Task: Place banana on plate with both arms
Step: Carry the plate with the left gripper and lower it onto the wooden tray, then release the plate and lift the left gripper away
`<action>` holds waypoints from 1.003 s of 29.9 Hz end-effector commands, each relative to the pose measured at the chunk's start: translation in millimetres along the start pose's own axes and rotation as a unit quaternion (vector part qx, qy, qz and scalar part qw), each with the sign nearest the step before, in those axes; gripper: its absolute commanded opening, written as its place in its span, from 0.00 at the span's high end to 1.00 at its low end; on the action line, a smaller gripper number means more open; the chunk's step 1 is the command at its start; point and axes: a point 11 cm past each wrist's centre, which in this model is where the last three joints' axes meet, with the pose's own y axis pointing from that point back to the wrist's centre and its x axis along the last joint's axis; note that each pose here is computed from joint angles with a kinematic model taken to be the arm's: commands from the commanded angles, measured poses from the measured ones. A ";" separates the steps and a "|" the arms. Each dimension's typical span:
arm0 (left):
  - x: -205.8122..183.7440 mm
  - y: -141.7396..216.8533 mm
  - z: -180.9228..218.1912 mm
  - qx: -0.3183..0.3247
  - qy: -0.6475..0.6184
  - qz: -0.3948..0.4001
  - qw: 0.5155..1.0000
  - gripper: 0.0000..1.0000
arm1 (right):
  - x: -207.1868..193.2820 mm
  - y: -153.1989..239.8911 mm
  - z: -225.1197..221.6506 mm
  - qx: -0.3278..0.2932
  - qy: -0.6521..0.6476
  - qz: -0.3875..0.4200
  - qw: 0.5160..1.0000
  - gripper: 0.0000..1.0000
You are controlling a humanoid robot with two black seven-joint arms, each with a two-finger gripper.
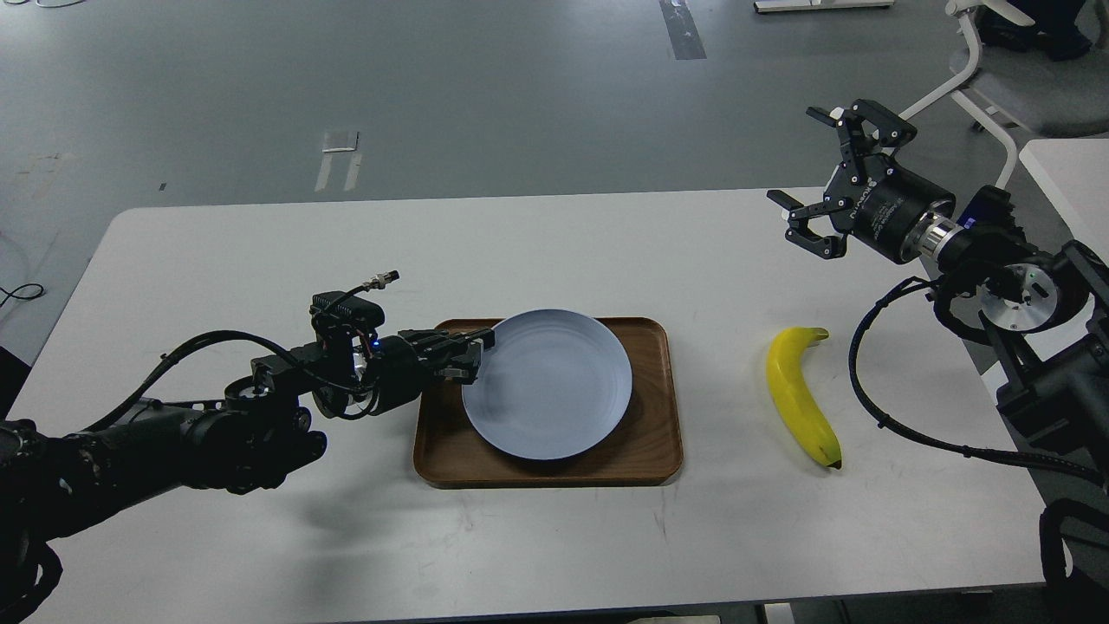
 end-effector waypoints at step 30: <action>196.1 33.7 -15.5 -0.067 0.557 0.285 0.777 0.02 | -51.5 45.6 32.1 -0.250 0.639 -0.068 0.724 0.00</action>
